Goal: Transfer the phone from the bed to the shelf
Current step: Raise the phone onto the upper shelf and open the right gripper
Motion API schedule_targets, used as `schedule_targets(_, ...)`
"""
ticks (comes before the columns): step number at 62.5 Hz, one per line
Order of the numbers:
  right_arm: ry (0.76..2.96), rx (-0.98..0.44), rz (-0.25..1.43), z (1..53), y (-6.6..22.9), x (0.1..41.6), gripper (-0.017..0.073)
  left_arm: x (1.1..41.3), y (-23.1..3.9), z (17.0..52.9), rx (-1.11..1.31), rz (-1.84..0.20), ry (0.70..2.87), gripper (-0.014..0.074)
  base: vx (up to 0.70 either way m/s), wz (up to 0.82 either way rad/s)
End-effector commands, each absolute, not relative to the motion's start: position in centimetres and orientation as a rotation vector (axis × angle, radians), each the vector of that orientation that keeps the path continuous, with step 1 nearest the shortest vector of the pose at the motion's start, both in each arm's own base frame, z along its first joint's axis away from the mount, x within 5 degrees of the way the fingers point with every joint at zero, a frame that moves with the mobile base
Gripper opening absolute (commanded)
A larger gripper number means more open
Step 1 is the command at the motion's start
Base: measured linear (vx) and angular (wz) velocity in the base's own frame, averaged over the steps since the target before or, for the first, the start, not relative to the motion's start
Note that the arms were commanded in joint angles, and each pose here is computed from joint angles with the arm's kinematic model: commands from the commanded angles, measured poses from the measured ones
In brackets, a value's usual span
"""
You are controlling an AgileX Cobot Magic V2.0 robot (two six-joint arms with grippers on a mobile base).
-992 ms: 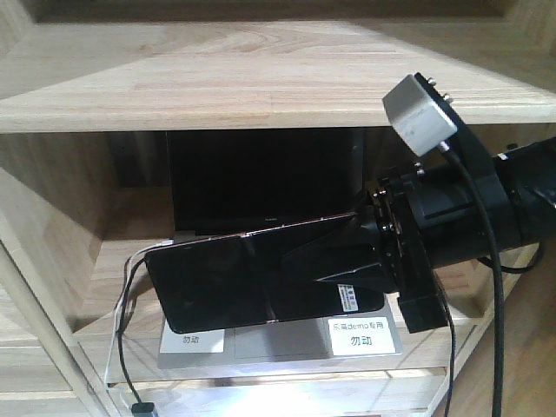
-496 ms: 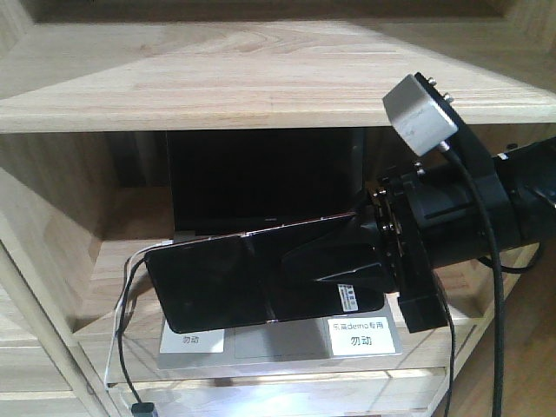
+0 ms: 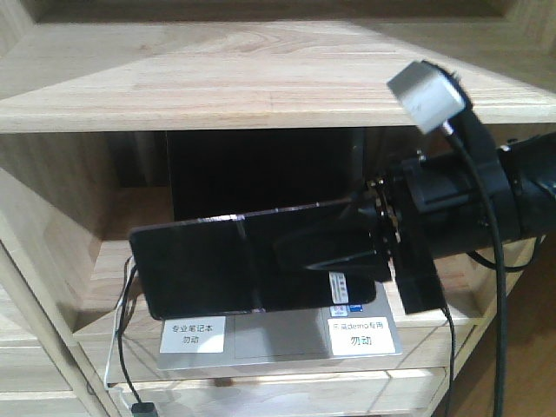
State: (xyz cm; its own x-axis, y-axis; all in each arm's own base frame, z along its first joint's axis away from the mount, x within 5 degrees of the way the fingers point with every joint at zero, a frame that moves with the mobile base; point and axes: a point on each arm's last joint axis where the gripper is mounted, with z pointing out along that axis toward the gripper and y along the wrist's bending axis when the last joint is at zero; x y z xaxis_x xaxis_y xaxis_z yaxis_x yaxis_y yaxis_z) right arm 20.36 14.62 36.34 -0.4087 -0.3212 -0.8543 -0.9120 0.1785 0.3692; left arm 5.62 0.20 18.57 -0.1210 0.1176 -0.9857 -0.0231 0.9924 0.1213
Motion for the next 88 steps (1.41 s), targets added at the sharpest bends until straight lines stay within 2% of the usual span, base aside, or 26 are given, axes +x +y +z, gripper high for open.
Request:
schedule_targets(1,1.667,-1.163,1.322,40.1,14.7,19.0,-0.0002,5.5,0.2,20.0,0.058,0.112,1.581,0.0001,0.0,0.0)
schedule_targets(15,1.554,-1.143,1.235,45.6,14.4,18.5,-0.0002,5.5,0.2,20.0,0.058,0.112,1.581,0.0001,0.0,0.0)
schedule_targets(28,1.479,-1.048,1.061,50.0,13.9,18.8,-0.0002,5.5,0.2,20.0,0.058,0.112,1.581,0.0001,0.0,0.0)
schedule_targets(43,1.42,-0.999,1.029,52.6,14.5,21.4,-0.0002,5.5,0.2,20.0,0.058,0.112,1.581,0.0001,0.0,0.0)
schedule_targets(57,1.398,-1.041,1.068,52.9,18.5,25.0,-0.0002,5.5,0.2,20.0,0.058,0.112,1.581,0.0001,0.0,0.0)
schedule_targets(88,1.495,-0.896,1.037,48.0,26.6,33.6,-0.0002,5.5,0.2,20.0,0.058,0.112,1.581,0.0001,0.0,0.0)
